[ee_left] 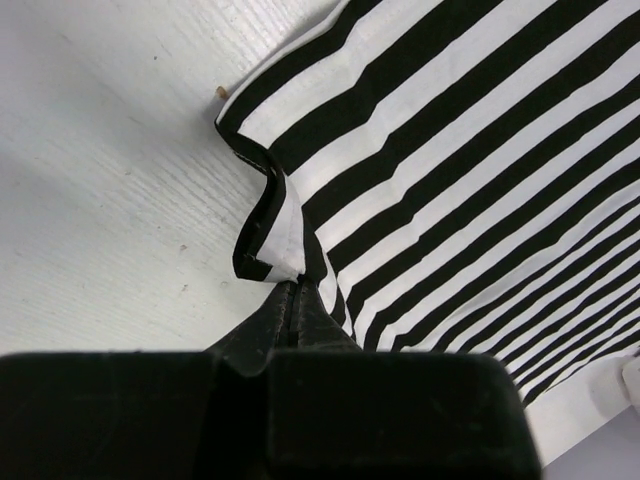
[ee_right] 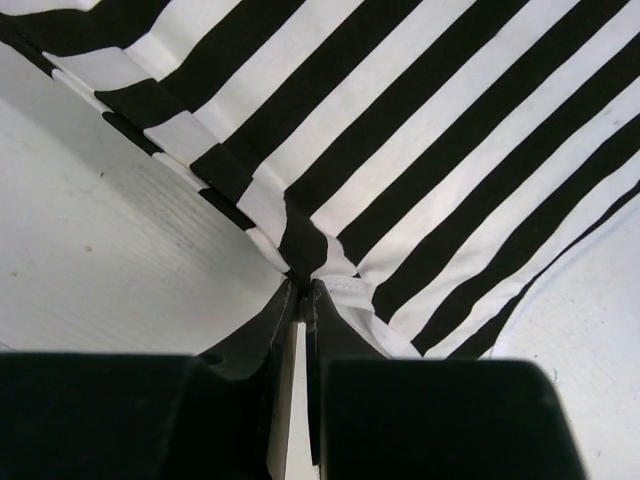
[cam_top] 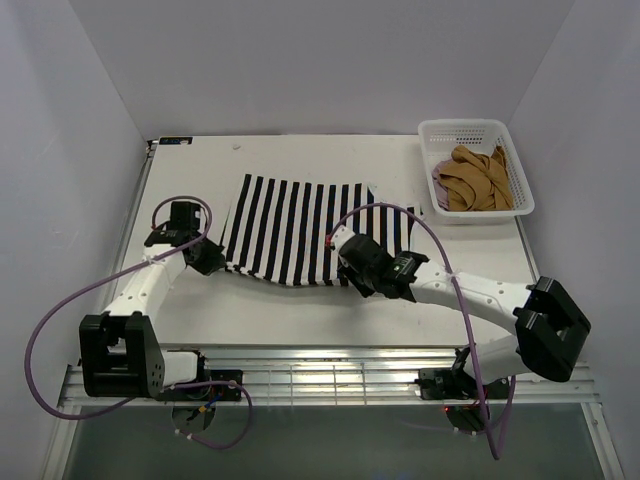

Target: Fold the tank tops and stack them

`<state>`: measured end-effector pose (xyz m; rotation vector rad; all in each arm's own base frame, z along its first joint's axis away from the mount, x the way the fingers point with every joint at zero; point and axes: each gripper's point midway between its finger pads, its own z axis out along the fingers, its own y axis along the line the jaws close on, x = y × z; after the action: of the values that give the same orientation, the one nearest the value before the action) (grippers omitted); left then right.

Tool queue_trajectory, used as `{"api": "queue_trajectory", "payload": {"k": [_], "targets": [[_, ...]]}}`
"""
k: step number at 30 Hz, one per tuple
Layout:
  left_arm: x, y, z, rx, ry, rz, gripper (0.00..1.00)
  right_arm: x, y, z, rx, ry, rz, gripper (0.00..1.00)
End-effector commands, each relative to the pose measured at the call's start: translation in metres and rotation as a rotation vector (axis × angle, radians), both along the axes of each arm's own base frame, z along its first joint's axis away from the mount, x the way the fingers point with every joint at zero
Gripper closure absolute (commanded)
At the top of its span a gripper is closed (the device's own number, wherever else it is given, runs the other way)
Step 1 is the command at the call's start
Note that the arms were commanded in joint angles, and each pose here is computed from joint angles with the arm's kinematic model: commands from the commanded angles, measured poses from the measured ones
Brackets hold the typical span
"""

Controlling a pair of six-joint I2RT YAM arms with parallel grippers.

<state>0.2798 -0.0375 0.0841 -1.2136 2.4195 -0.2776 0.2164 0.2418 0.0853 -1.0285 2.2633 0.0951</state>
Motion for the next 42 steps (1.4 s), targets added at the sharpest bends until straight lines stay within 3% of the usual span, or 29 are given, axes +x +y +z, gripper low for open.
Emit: {"api": "queue_trajectory", "payload": {"k": [1, 24, 41, 42], "targets": [[0.023, 0.0, 0.016, -0.01, -0.048, 0.008, 1.0, 0.019, 0.006, 0.025, 0.034, -0.046, -0.005, 0.92], [0.113, 0.004, 0.018, 0.042, -0.079, -0.029, 1.0, 0.096, -0.01, 0.018, 0.001, 0.006, -0.047, 0.92], [0.14, -0.011, -0.02, -0.01, -0.016, -0.117, 1.0, 0.127, -0.021, -0.011, -0.027, 0.05, -0.119, 0.92], [0.142, -0.01, -0.021, -0.009, -0.013, -0.11, 0.88, 0.129, -0.022, -0.013, -0.035, 0.05, -0.131, 0.9]]}}
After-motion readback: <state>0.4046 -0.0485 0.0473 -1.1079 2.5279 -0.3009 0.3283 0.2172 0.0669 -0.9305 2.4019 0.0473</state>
